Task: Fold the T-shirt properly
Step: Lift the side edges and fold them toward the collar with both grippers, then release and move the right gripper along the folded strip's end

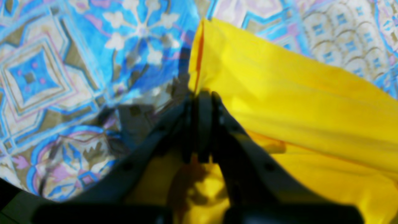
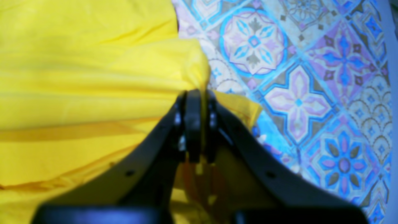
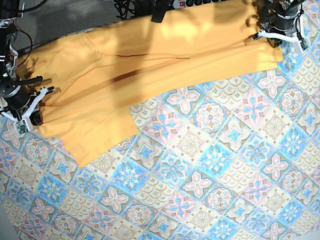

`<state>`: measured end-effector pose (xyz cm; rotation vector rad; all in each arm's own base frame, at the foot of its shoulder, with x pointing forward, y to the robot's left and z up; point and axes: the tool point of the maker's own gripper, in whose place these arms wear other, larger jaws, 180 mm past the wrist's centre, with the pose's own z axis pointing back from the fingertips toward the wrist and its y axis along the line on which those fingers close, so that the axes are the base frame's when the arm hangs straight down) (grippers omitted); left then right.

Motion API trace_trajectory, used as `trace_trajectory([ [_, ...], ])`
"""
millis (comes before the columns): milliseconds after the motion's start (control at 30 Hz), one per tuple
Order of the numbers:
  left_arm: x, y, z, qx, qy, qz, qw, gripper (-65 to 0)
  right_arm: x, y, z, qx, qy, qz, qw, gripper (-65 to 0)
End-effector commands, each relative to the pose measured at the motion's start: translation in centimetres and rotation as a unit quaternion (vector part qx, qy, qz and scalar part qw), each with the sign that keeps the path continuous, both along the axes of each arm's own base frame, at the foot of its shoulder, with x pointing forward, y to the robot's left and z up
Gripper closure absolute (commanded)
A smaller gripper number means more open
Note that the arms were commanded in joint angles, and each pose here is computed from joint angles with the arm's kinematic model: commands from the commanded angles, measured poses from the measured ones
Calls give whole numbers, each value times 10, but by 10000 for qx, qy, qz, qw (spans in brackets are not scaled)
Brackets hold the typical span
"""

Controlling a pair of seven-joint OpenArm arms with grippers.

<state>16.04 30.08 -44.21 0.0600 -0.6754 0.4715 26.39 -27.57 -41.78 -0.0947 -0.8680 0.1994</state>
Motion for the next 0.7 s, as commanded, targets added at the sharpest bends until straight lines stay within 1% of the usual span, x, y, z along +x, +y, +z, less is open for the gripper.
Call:
trace_trajectory([
  [0,1,7,6,123,-13,-3,9999,-7,10,-9,16,-119,-270,-27,9996,-2],
  [100,-4,3,0,-18,228,-27,9997,-48,10,-9,15,-125,-252,-29,9996,-2],
  [200,0,0,-1,-116,294,-34,9995,-86,9,-10,15,-134,-251,-35,9996,-3],
  [300,2,-1,0,-122,271,-37,9996,-105,9,-8,14,-99,-247,-77,9996,-11],
  [367,4,-1,1,-122,248,-38,9996,-106,8,-12,15,-99,-274,-153,9995,-36],
  [433,4,-1,1,-122,248,-38,9996,-106,7,-22,18,-81,-348,-374,9987,-65],
  [533,4,-1,1,-122,248,-38,9996,-105,-2,-47,24,-50,-487,-916,9946,-95],
  [600,4,-1,1,-122,248,-38,9996,-105,-10,-56,24,7,-530,-1197,9914,-102],
  [667,5,-1,1,-122,241,-38,9996,-104,-8,-61,31,0,-642,-1300,9894,-102],
])
